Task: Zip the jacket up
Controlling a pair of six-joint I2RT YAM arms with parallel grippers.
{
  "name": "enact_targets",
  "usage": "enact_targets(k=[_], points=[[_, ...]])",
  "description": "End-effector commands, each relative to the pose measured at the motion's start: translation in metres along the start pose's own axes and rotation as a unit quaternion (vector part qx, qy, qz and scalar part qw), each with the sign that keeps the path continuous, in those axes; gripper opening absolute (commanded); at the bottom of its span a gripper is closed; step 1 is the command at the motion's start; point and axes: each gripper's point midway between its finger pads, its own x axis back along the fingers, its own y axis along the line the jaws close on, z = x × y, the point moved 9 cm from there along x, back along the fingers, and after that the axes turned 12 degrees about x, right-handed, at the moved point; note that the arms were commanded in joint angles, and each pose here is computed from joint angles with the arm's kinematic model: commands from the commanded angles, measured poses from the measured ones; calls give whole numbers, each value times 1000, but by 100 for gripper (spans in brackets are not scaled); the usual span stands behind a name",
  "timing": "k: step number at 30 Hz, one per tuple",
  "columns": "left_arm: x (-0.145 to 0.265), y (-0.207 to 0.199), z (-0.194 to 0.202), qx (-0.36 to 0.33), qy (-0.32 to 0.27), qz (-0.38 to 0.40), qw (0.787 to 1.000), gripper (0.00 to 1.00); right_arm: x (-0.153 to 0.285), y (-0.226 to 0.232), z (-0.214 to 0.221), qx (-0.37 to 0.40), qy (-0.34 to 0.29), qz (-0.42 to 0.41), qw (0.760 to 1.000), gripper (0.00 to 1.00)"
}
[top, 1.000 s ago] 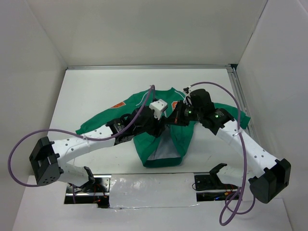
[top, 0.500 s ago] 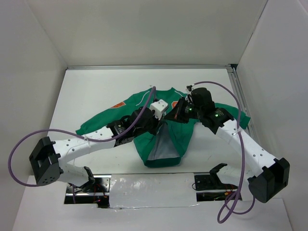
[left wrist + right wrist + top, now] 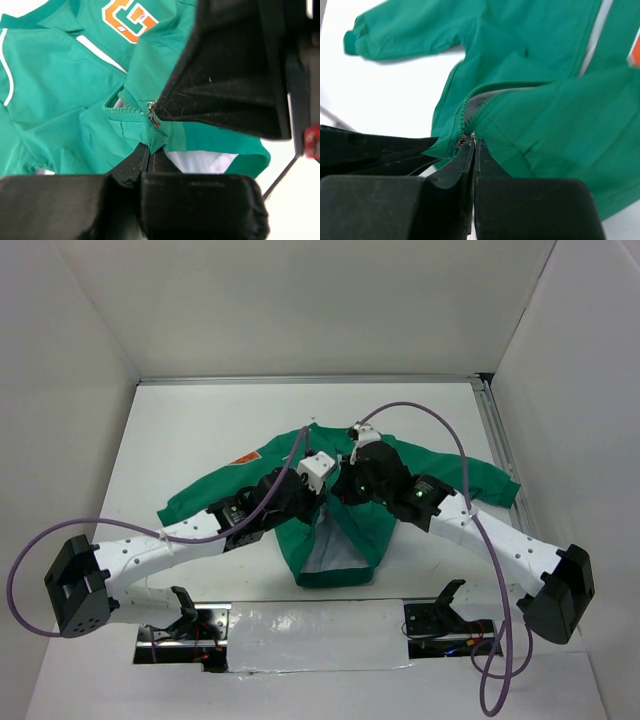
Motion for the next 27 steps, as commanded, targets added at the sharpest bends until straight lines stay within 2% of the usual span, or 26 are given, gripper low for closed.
enact_targets(k=[1, 6, 9, 10, 12, 13, 16, 19, 20, 21, 23, 26, 27], points=[[22, -12, -39, 3, -87, 59, 994, 0, -8, -43, 5, 83, -36, 204, 975, 0], [24, -15, -36, -12, -82, 88, 993, 0, -9, -42, -9, 86, -59, 259, 960, 0], [23, -15, -30, -8, -67, 96, 993, 0, -13, -38, -17, 78, -79, 255, 961, 0], [24, -16, -29, -8, -65, 104, 992, 0, -13, -40, -21, 74, -90, 284, 952, 0], [27, -17, -25, -10, -62, 120, 991, 0, -16, -40, -29, 73, -89, 316, 942, 0], [28, -17, -25, -10, -63, 120, 991, 0, -13, -46, -27, 77, -73, 356, 928, 0], [30, -14, -25, -18, -61, 109, 992, 0, -12, -52, -32, 86, -57, 382, 918, 0], [28, -2, -23, -16, -77, 55, 995, 0, -9, -58, -27, 109, -17, 299, 948, 0], [26, 2, -24, -14, -80, 41, 996, 0, -4, -48, -19, 98, -5, 200, 975, 0], [24, 8, -26, -12, -83, 29, 996, 0, -2, -44, -16, 92, 2, 148, 985, 0], [20, 12, -28, -8, -81, 20, 996, 0, 9, -33, -8, 92, 9, 40, 995, 0], [12, 19, -35, 16, -72, 16, 997, 0, 22, -22, -3, 84, 21, -36, 996, 0], [10, 19, -37, 39, -67, 13, 997, 17, 24, -20, -2, 81, 27, -46, 995, 0]])
